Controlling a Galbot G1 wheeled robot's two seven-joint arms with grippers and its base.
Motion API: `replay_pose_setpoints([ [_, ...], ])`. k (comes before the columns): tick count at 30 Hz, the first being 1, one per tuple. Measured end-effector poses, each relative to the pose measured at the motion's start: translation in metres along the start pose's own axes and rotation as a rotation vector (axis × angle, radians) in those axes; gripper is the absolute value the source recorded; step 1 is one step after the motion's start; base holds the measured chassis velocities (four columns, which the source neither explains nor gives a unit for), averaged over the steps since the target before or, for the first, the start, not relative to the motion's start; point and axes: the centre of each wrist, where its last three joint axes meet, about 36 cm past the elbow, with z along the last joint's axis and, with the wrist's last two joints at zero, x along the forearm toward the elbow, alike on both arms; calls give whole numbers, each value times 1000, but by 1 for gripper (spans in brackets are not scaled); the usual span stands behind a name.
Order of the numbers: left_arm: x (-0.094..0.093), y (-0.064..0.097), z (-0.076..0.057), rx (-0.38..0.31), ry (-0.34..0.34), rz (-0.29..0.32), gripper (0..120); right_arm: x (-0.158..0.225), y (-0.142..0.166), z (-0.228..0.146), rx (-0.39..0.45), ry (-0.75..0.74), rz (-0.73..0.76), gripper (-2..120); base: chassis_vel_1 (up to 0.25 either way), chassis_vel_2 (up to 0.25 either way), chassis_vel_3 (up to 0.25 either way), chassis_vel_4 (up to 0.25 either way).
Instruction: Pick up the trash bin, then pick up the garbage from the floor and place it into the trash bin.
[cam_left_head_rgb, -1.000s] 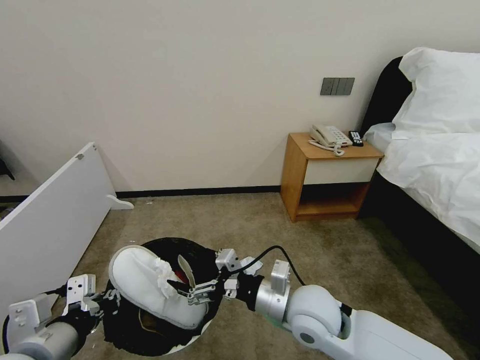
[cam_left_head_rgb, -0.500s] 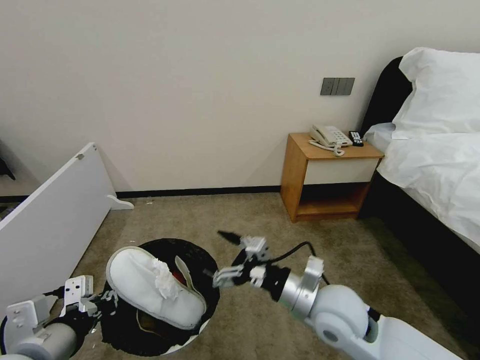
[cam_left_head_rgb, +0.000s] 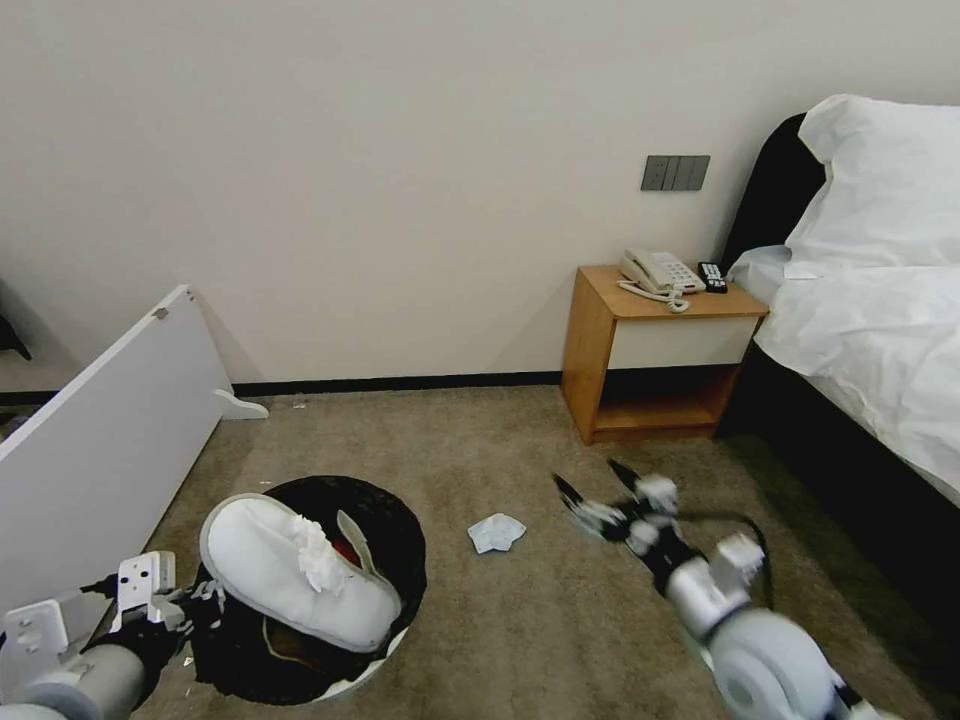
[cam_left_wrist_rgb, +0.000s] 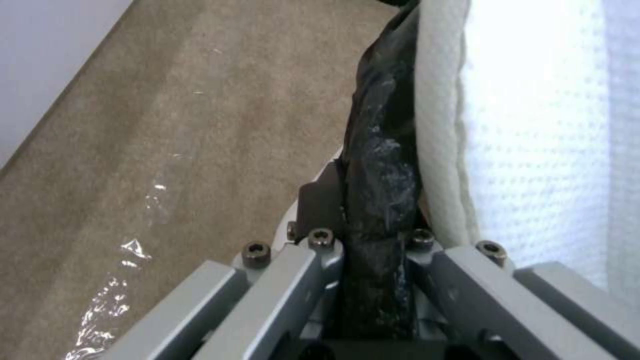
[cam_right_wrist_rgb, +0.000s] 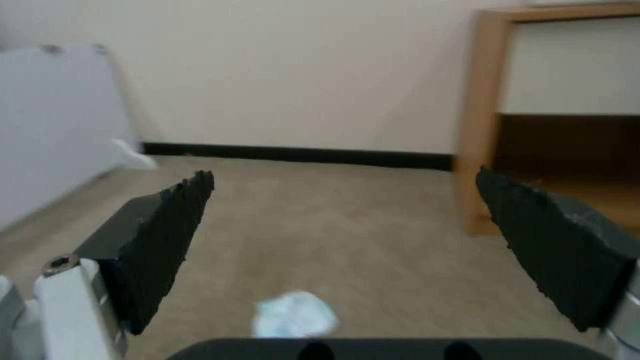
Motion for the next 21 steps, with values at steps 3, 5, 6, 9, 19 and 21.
replay_pose_setpoints([
  [3,-2,1,0,1,0,-5,3,20,1,20,8,14,47,100,0,0,0,0],
  [5,-2,2,1,5,0,-7,3,31,5,32,11,11,61,100,0,0,0,0],
  [6,-2,2,1,5,0,-7,3,31,5,32,11,11,61,100,0,0,0,0],
  [9,-2,4,2,10,1,-13,3,49,17,55,32,19,97,100,0,0,0,0],
  [19,-3,8,3,21,-5,-30,3,81,20,89,106,27,190,100,0,0,0,0],
  [21,-3,8,3,23,-5,-30,3,78,21,88,104,13,212,100,0,0,0,0],
])
